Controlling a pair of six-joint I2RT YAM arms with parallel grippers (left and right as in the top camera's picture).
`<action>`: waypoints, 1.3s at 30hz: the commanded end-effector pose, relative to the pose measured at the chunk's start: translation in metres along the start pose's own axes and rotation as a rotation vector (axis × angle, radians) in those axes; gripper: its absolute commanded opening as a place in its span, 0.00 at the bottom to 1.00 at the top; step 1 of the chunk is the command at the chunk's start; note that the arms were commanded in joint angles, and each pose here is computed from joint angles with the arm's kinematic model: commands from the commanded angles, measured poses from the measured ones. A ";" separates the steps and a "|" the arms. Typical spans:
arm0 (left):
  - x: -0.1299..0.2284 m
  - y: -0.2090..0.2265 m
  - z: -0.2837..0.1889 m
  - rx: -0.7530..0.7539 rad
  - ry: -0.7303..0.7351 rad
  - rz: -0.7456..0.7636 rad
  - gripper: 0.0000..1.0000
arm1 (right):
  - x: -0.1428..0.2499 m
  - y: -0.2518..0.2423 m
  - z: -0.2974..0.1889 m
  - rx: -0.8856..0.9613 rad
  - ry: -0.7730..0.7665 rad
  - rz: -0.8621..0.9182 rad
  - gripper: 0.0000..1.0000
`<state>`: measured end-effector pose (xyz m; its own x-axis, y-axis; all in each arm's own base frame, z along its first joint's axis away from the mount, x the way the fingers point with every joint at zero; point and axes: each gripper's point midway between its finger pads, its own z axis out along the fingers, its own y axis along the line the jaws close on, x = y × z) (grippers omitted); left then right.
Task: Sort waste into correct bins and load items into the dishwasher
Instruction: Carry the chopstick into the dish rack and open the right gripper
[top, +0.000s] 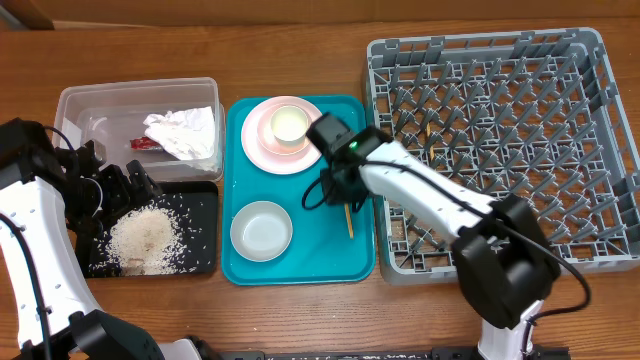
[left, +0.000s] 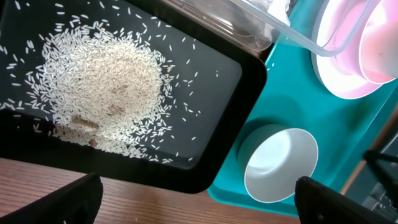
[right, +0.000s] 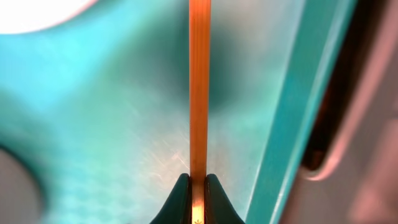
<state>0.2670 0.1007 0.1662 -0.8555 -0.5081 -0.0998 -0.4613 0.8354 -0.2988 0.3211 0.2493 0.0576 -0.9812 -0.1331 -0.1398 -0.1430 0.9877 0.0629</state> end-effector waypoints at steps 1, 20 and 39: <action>-0.004 -0.004 -0.005 -0.002 -0.023 0.031 1.00 | -0.041 -0.007 -0.069 -0.075 -0.169 0.067 0.04; -0.004 -0.004 -0.005 -0.002 -0.023 0.031 1.00 | -0.052 -0.184 -0.096 0.065 -0.114 0.170 0.04; -0.004 -0.004 -0.005 -0.002 -0.023 0.031 1.00 | -0.030 -0.200 -0.060 0.082 -0.045 0.130 0.25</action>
<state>0.2669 0.1007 0.1662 -0.8557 -0.5078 -0.0995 -0.4610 0.8356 -0.2988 0.3696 0.0513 0.1056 -0.9864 0.0033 -0.1643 0.0023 1.0000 0.0065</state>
